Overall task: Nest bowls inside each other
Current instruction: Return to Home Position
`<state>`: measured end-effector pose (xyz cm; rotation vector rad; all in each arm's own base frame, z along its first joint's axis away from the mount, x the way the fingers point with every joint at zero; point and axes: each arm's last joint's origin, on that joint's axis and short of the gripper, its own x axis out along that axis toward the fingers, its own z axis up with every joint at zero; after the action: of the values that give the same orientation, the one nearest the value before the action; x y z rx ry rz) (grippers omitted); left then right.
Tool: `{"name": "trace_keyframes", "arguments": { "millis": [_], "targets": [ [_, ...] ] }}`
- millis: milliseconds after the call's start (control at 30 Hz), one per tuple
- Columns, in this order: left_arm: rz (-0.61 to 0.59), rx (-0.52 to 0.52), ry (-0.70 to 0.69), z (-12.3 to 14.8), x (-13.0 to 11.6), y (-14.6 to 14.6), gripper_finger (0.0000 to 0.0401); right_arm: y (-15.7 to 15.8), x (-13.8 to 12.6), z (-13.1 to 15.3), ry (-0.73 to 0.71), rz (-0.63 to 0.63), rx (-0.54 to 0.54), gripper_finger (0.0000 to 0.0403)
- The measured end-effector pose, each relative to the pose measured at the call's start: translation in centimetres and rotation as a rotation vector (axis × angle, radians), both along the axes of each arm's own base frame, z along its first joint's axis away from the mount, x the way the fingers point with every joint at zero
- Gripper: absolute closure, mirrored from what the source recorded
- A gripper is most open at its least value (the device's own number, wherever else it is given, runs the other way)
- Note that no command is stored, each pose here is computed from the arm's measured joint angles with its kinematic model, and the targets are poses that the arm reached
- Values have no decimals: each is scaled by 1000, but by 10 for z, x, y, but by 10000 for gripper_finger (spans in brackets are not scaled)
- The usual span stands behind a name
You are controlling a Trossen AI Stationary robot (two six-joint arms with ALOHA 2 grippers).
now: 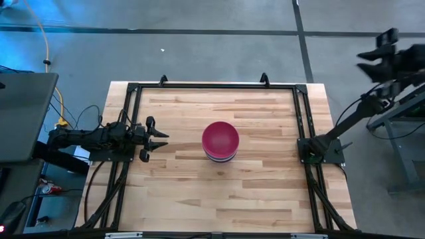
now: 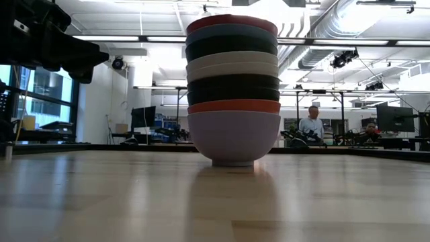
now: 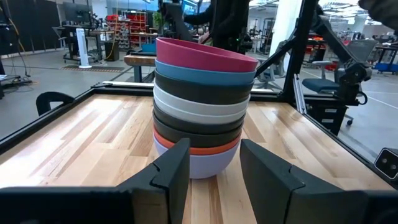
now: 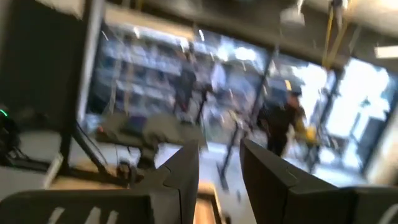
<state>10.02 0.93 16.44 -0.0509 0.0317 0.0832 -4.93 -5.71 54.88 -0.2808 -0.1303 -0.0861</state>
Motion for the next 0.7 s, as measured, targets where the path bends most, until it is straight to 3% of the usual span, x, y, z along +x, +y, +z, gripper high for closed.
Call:
{"name": "trace_keyframes", "arguments": {
  "millis": [167,267,467,700],
  "targets": [
    [0,0,0,0,0,0,270,-28,-48,-12,-162,140,-29,292],
    [0,0,0,0,0,0,270,-37,-69,-27,-228,311,1,292],
    [0,0,0,0,0,0,270,-20,-66,-67,-243,446,-48,292],
    [0,0,0,0,0,0,270,-3,-65,-113,-414,570,-43,292]
  ]
}}
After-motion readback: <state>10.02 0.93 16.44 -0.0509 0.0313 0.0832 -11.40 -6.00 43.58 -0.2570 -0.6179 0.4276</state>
